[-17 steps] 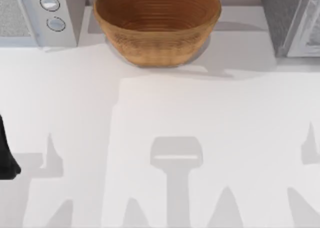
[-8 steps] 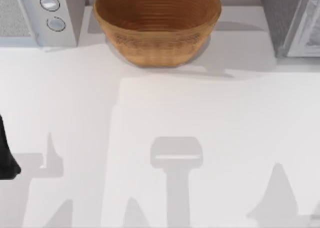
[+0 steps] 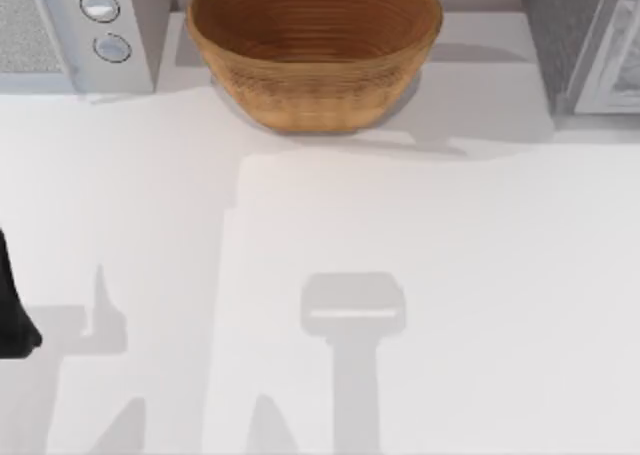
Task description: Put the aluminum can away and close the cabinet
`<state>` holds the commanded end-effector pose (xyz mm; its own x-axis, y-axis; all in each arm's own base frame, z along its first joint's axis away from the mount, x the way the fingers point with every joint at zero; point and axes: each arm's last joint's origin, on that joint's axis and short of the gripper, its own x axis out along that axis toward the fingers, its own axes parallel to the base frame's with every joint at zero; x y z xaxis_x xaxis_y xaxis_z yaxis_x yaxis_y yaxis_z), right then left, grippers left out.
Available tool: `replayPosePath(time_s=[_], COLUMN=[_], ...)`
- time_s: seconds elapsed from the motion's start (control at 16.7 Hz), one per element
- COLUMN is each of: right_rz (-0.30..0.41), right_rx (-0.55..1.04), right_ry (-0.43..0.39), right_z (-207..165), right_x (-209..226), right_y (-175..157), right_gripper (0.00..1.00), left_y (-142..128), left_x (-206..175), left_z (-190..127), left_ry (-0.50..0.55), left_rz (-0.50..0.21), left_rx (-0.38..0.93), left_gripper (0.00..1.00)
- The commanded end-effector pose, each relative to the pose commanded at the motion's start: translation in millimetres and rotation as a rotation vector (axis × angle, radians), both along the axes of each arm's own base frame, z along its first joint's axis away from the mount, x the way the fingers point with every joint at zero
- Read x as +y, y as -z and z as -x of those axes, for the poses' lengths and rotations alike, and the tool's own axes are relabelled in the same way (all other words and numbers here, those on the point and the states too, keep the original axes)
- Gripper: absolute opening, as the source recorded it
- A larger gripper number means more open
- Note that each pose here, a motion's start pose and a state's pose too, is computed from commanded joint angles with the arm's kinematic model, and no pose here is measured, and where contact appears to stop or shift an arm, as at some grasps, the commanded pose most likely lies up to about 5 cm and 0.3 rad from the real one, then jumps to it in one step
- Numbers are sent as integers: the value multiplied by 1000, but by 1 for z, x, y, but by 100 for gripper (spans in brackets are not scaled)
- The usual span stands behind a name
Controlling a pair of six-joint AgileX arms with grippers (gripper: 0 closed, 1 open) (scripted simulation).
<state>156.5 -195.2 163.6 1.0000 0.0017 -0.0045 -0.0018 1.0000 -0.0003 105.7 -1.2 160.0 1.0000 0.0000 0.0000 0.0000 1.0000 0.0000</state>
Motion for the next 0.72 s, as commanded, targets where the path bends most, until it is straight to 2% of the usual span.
replayPosePath(time_s=[0.48, 0.72], right_rz=[-4, -3], right_rx=[3, 2], right_ry=[-2, -2], right_z=[2, -6], right_x=[-5, -19], right_y=[4, -12], right_gripper=[100, 100], left_y=[0, 0], left_x=[0, 0], left_z=[0, 0], left_ry=[0, 0], left_rz=[0, 0], left_rx=[0, 0], left_gripper=[100, 100])
